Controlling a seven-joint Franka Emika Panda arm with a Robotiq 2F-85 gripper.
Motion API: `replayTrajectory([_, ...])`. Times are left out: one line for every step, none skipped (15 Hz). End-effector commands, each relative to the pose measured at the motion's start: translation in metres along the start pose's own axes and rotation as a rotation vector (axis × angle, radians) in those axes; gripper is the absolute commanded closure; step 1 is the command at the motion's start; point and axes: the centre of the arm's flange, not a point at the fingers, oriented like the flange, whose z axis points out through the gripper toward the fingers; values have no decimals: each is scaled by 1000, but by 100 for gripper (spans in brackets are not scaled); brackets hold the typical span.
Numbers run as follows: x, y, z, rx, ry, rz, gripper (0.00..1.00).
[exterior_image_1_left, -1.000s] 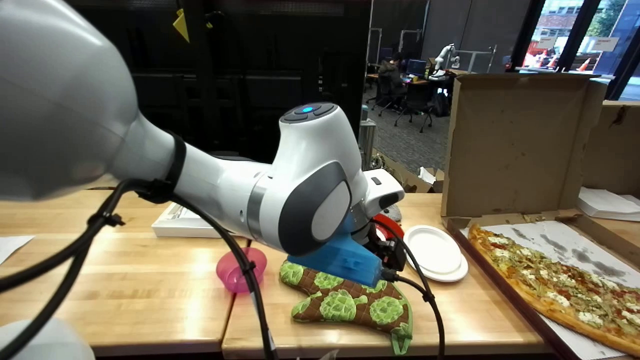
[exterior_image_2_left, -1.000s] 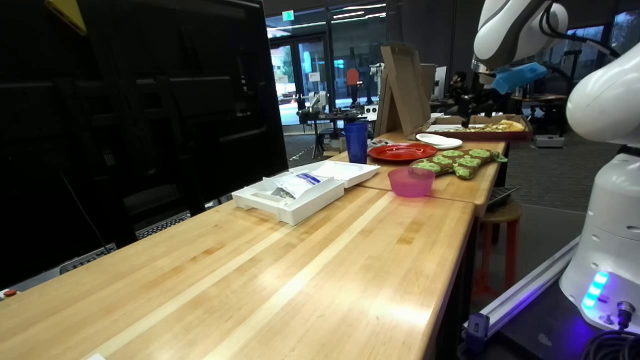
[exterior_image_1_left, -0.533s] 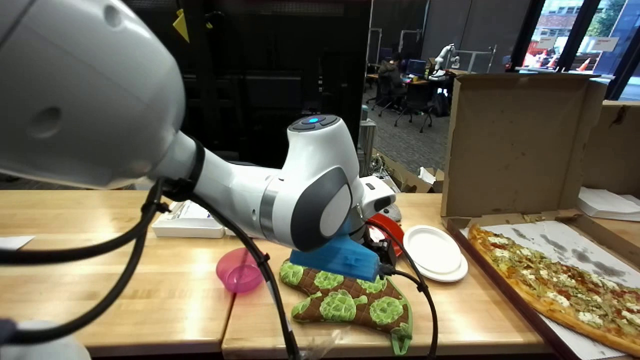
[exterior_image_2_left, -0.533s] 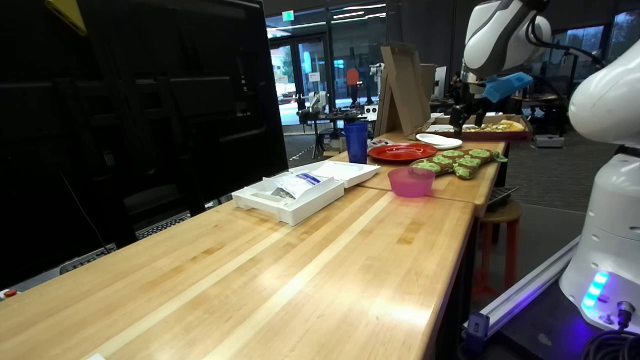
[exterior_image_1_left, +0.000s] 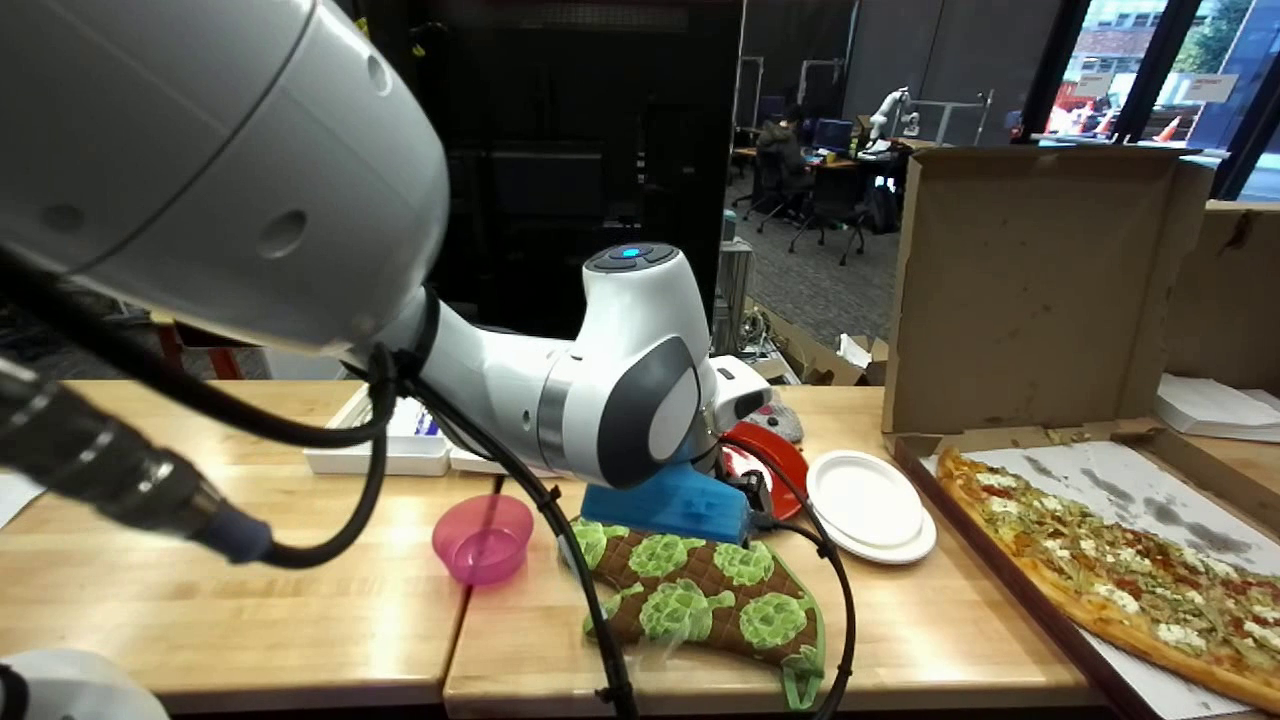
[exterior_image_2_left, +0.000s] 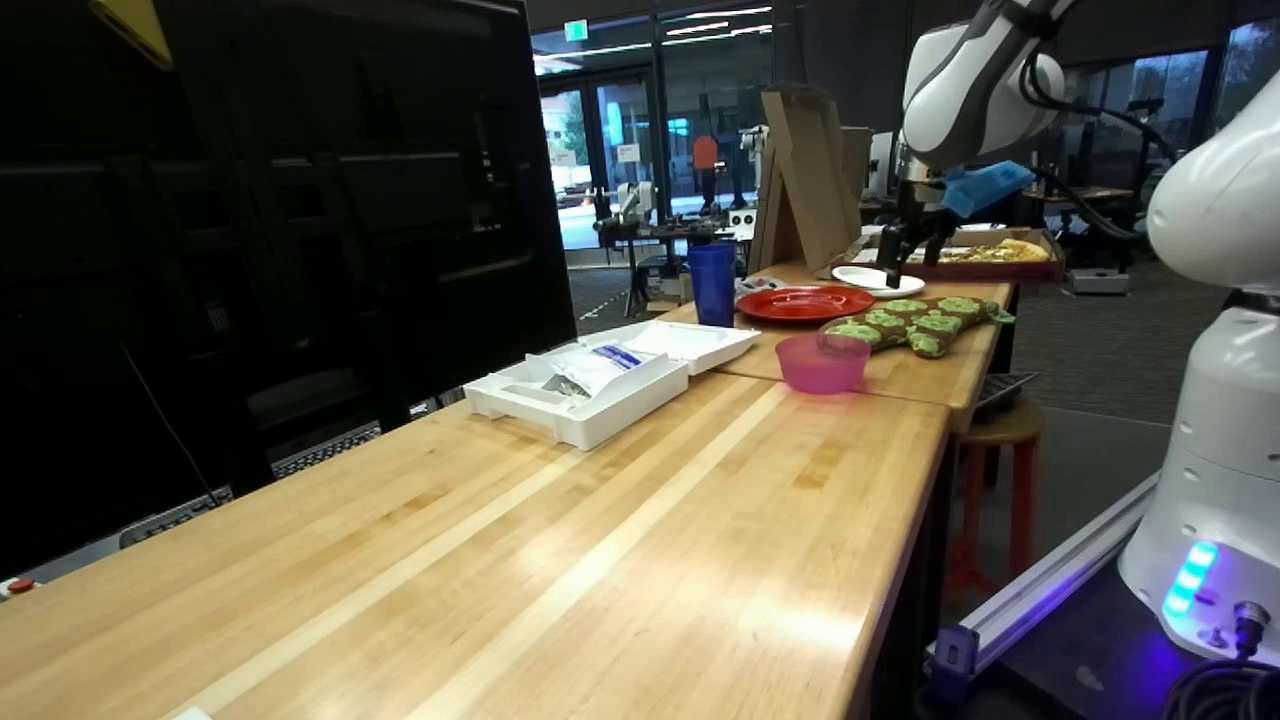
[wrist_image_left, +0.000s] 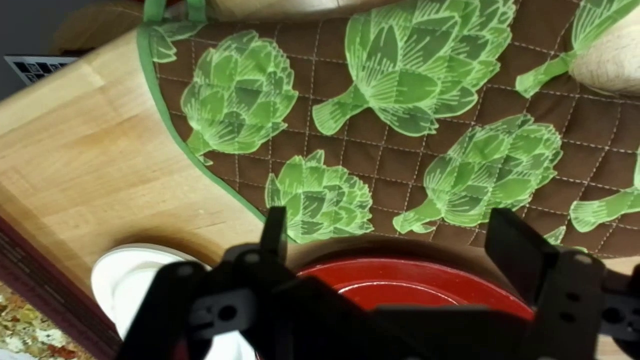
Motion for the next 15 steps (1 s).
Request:
replayTrajectory([7, 6, 11, 25, -5, -24, 0])
replayTrajectory([7, 7, 15, 30, -16, -28, 0])
replayTrajectory([7, 8, 19, 36, -26, -30, 0])
replayTrajectory([7, 10, 24, 40, -38, -27, 0])
replayTrajectory([6, 12, 29, 46, -46, -24, 0])
replayTrajectory([6, 14, 34, 45, -57, -22, 0])
replayTrajectory([5, 17, 38, 45, -67, -19, 0])
replayTrajectory([5, 21, 42, 42, -77, -11, 0])
replayTrajectory([3, 27, 46, 40, -88, -2, 0])
replayTrajectory([3, 34, 50, 37, -96, 15, 0])
replayTrajectory([2, 41, 52, 36, -101, 29, 0])
replayTrajectory([1, 48, 54, 36, -105, 44, 0])
replayTrajectory([1, 55, 56, 35, -109, 59, 0])
replayTrajectory([0, 62, 58, 36, -111, 72, 0])
replayTrajectory([1, 67, 58, 40, -113, 85, 0])
